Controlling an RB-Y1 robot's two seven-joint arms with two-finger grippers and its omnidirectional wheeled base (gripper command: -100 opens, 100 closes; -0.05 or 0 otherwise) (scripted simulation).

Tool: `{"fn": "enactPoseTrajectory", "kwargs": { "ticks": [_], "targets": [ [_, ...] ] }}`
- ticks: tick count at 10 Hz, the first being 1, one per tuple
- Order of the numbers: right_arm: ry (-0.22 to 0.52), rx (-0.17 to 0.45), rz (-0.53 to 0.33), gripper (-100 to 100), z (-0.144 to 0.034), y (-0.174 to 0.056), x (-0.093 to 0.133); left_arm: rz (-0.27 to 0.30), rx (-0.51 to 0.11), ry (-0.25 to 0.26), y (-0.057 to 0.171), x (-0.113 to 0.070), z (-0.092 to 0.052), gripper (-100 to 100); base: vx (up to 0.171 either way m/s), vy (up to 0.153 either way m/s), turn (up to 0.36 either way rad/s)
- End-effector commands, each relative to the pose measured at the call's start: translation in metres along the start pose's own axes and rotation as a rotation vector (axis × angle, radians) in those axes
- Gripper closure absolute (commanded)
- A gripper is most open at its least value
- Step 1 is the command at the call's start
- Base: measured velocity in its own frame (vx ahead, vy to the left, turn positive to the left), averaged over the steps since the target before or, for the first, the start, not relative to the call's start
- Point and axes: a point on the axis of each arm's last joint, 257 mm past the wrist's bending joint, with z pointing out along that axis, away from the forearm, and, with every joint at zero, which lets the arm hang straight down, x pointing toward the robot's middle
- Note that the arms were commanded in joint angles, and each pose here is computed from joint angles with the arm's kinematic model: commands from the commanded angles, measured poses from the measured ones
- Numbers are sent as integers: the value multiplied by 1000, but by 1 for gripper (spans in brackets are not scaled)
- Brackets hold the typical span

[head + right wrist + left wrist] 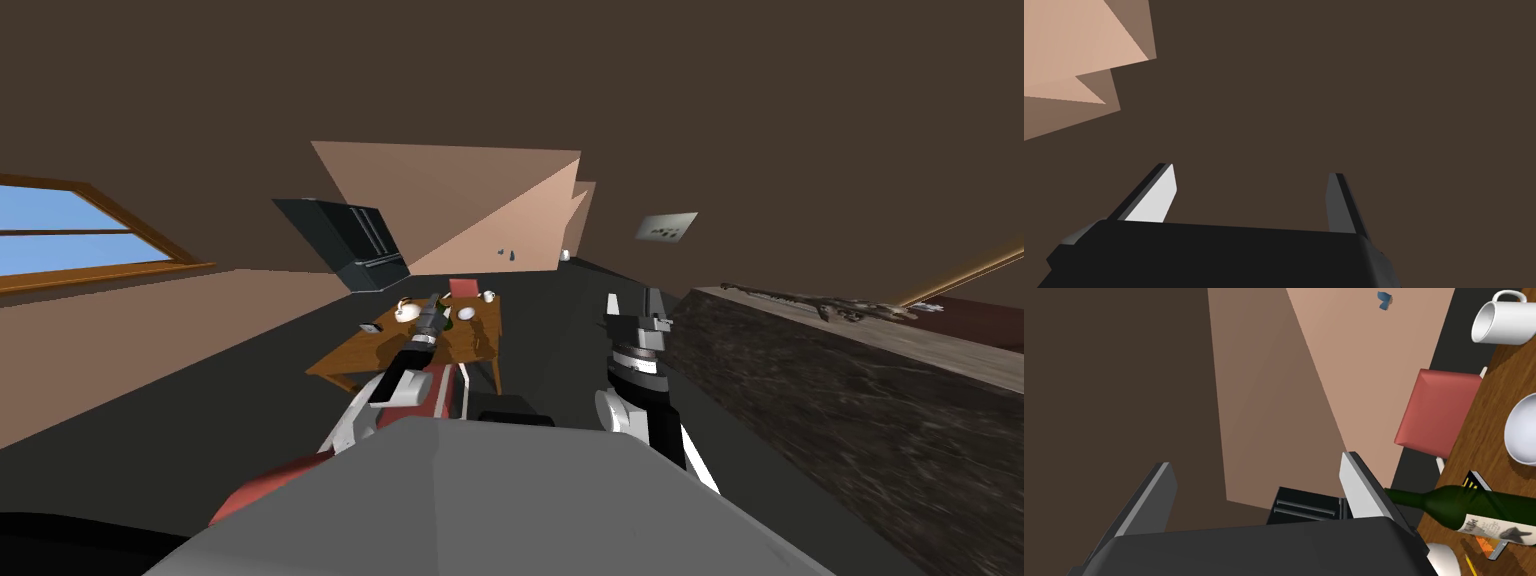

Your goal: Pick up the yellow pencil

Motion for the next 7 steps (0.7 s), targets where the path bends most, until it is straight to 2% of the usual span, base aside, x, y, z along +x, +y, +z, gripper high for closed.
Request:
{"fn": "enactPoseTrajectory", "kwargs": {
  "ticks": [1,2,3,4,5,6,7],
  "targets": [
    [0,0,0,0,0,0,0,-16,-64,-15,22,-10,4,-100,90,-93,-16],
    [0,0,0,0,0,0,0,-16,-73,-17,24,-10,3,-100,65,-78,-10],
    [0,0,0,0,0,0,0,-31,-127,-34,42,-20,5,-100,74,-84,-16],
    [0,0,0,0,0,0,0,-31,-132,-35,43,-20,5,-100,64,-75,-8],
    [0,0,0,0,0,0,0,-49,-183,-56,60,-30,5,-100,65,-103,-22],
    [0,0,0,0,0,0,0,-49,-194,-59,62,-31,4,-100,62,-93,-2],
    [0,0,0,0,0,0,0,-69,-238,-83,77,-42,4,-100,90,-111,-15]
  ]
}}
